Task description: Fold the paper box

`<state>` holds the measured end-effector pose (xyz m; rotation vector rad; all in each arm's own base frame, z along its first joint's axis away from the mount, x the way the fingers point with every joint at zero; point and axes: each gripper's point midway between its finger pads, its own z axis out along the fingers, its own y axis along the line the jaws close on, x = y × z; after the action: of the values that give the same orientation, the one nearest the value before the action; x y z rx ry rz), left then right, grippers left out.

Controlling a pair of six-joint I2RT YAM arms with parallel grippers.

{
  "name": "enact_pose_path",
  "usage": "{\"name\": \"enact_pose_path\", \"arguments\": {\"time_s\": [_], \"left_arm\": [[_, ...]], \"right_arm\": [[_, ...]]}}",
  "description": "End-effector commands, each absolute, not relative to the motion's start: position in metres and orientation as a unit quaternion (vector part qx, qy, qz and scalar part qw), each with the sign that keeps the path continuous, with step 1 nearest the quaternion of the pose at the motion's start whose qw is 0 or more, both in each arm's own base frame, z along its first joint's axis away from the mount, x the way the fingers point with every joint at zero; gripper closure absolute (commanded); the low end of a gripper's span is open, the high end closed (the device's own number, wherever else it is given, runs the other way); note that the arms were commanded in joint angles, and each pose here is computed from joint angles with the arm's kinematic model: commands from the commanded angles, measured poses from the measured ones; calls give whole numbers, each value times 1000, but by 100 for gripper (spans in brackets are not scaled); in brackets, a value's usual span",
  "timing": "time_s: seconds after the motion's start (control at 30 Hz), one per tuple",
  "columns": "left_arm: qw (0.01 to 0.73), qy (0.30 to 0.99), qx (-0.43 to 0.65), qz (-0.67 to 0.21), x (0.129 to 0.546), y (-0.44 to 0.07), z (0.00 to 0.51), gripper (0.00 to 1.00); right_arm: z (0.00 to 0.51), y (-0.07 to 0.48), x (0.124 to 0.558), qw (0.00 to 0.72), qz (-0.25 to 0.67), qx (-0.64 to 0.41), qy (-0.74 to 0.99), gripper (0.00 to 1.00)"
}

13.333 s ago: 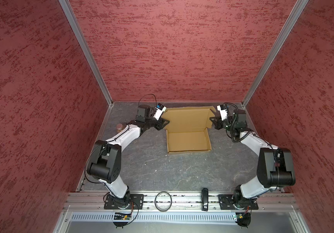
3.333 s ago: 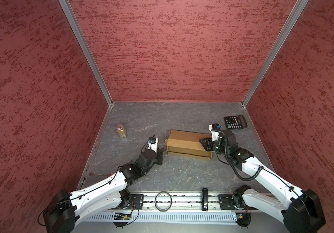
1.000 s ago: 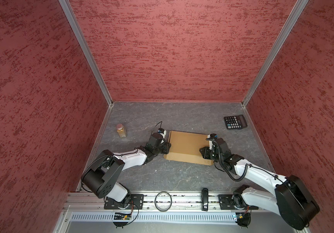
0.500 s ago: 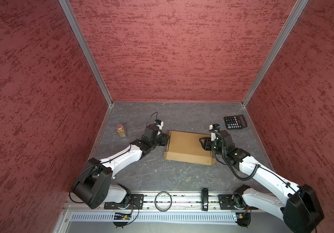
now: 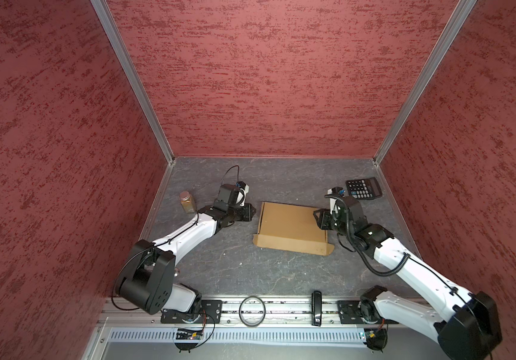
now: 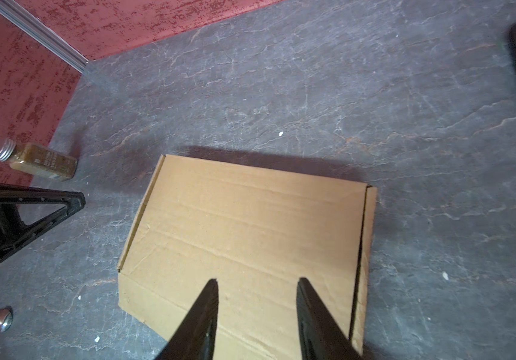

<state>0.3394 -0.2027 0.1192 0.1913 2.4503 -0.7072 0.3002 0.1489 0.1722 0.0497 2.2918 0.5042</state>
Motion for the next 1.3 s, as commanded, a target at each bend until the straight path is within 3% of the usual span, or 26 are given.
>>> {"name": "enact_pose_path", "arguments": {"time_s": [0.0,1.27], "left_arm": [[270,919,87,-275,339,-209,112,75],[230,934,109,-252,346,-233,73,80]], "right_arm": [[149,135,296,364,176,31,914,57],[113,120,295,337,199,56,919,58]]}}
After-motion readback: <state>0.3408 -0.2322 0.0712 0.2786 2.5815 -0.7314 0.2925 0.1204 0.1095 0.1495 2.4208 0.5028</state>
